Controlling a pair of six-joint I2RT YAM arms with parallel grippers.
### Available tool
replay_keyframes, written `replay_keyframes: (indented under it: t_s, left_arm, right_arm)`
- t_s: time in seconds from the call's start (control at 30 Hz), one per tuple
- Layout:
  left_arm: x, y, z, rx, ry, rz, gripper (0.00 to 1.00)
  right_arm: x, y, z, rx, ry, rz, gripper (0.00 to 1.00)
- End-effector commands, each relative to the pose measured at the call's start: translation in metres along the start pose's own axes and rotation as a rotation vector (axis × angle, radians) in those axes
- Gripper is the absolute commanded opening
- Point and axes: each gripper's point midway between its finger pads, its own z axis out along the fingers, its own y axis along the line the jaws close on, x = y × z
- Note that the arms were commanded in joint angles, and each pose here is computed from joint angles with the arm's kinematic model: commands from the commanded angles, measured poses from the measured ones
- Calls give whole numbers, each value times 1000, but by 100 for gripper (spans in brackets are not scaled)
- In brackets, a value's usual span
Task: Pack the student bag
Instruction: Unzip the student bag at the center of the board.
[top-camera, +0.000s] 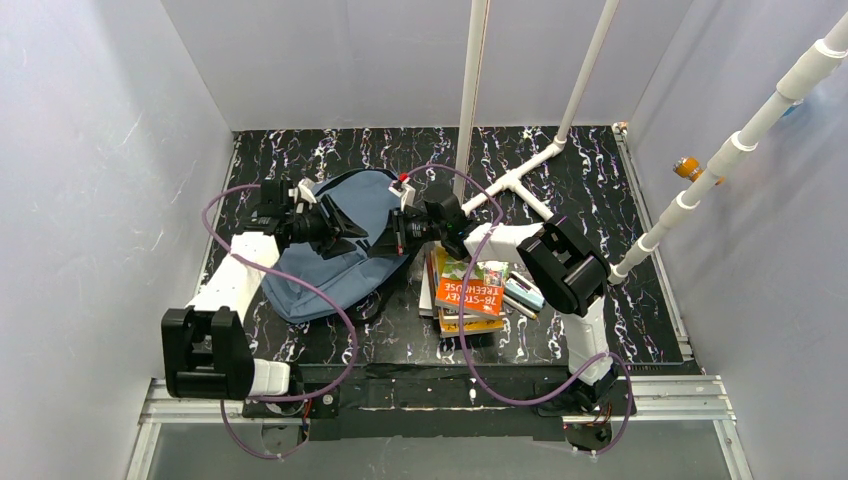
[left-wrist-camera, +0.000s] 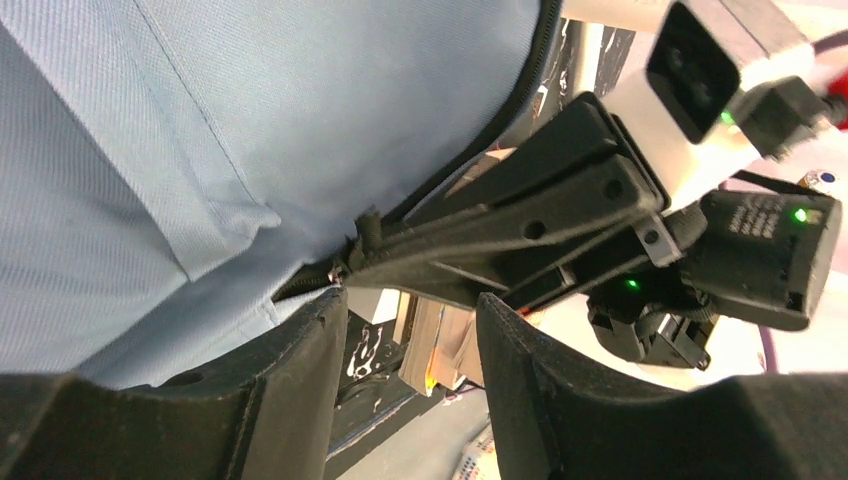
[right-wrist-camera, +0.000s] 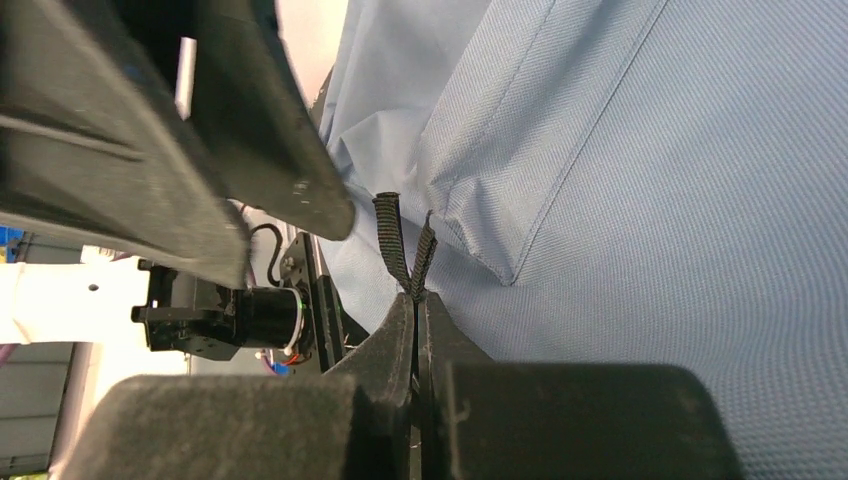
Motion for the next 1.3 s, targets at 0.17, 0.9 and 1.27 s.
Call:
replay_keyframes:
  t_s: [0.17, 0.9, 1.27]
  left_arm:
    - [-2, 12, 14, -17, 36, -7, 37]
    - [17, 61, 21, -153, 52, 14, 0]
    - [25, 60, 21, -115, 68, 7, 0]
  right_arm:
    - [-27, 43, -4, -107, -66, -88, 4]
    - [-32, 24, -3, 19, -63, -93, 36]
    - [-9, -10, -1, 189, 77, -248, 47]
